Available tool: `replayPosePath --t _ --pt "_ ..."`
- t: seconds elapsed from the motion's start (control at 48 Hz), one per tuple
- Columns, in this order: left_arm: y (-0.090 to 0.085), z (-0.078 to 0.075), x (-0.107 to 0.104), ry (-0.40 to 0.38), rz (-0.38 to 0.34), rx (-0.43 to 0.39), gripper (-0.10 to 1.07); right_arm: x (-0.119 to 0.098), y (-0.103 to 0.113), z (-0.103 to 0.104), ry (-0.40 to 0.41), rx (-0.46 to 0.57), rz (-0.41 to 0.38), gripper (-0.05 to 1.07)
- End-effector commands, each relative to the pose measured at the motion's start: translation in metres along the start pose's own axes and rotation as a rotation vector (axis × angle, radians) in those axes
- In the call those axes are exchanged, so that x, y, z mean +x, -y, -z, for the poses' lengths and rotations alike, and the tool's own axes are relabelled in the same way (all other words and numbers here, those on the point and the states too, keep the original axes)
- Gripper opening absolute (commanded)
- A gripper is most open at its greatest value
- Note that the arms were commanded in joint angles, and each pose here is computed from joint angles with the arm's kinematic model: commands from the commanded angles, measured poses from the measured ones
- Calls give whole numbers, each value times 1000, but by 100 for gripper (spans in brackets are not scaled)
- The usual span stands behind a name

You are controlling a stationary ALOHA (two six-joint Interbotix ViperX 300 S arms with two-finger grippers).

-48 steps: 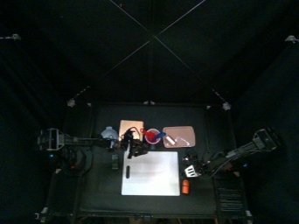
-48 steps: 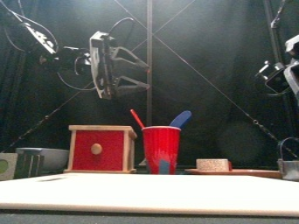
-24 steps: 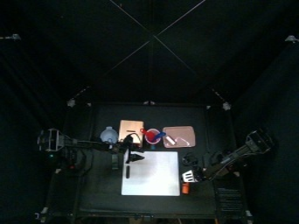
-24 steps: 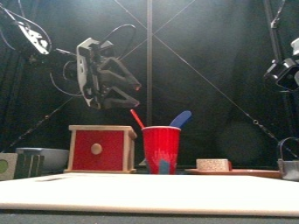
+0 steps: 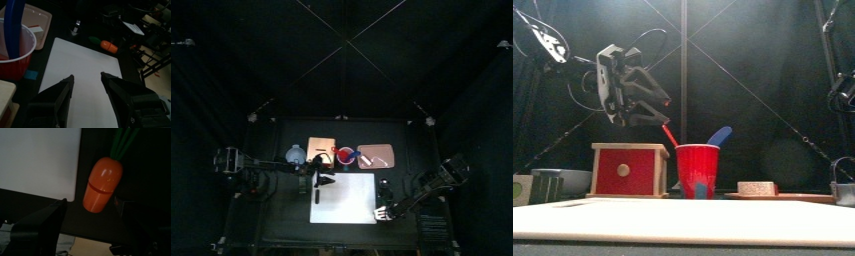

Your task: Grasp carrot with both arms

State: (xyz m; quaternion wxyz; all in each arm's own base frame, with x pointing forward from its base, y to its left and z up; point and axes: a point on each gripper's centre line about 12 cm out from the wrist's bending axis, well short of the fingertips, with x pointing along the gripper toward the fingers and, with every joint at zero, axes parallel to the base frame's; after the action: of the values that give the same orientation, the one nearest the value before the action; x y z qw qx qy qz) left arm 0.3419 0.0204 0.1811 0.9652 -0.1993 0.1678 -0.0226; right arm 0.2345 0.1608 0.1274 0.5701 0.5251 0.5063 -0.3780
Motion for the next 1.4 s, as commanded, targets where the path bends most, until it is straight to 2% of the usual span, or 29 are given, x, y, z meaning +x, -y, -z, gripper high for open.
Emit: replayPosePath --t 0.0,0.312,0.917,1.042,1.229,1.375 --pt "4 -8 -2 25 13 11 85 -2 -8 6 -14 13 -7 104" --pt "3 -3 -3 14 6 4 85 11 -6 3 22 21 67 104" --pt "2 -1 -4 8 5 2 85 18 -9 4 30 18 81 101" --pt "2 0 -5 6 3 0 85 18 -9 5 27 19 81 92" --pt "2 0 -5 6 3 0 85 18 -9 5 31 11 79 68" --pt "2 0 -5 6 3 0 85 12 -13 6 24 -3 60 54"
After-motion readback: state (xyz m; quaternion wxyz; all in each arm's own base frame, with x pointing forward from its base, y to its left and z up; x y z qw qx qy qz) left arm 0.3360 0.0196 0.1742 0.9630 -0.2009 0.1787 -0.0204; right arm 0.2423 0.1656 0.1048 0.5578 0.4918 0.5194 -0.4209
